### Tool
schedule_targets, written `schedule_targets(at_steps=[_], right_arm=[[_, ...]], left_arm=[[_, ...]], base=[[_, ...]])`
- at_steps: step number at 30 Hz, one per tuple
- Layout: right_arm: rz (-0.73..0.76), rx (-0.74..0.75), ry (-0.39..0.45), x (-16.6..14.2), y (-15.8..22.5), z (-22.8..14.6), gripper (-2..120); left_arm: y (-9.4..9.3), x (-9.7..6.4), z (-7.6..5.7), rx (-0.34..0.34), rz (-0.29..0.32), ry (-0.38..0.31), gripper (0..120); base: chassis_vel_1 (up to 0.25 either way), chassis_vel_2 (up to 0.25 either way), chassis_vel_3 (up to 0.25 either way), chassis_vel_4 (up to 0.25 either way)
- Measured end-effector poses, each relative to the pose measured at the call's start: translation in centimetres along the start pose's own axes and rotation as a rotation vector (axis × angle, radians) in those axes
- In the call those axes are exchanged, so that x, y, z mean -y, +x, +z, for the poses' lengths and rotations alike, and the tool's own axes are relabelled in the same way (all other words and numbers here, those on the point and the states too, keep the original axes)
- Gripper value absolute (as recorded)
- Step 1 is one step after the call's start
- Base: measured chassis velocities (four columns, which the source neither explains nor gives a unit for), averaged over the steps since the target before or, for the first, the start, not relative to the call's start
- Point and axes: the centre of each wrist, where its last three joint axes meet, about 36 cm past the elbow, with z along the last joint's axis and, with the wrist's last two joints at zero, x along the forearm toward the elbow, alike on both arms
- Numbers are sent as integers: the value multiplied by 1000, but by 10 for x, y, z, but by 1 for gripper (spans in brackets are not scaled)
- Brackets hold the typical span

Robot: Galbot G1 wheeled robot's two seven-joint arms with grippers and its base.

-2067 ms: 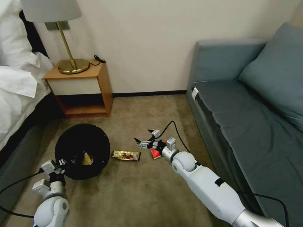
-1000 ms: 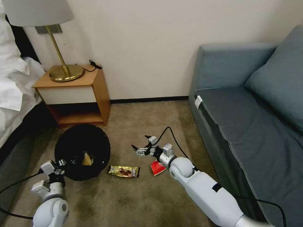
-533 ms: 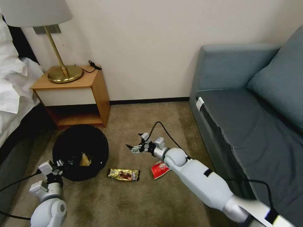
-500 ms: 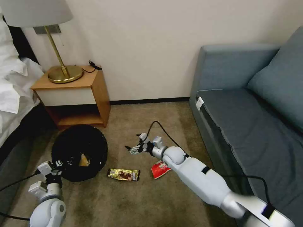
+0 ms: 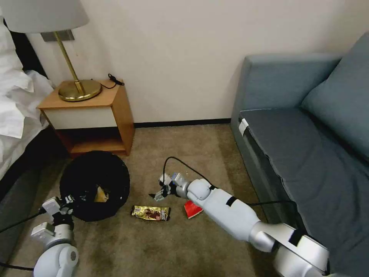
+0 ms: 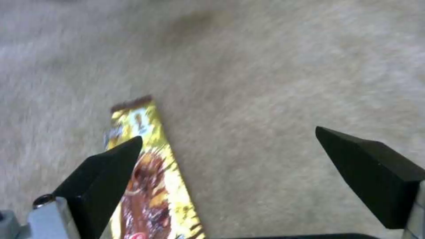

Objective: Pick up the trash bin, then pick up the garbage on the floor and place it into the trash bin.

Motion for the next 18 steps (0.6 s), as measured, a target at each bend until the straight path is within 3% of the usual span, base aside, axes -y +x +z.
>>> schedule_targets(at_steps=[8,18], right_arm=[[-48,-69,60,-21,-28,9,100],[-62,-149,84,-23,-30,33,100]], left_arm=[[7,5,4,8,-9,18,3],[9,9,3,7,-6,24,3]], base=[[0,0,0,0],[0,0,0,0]])
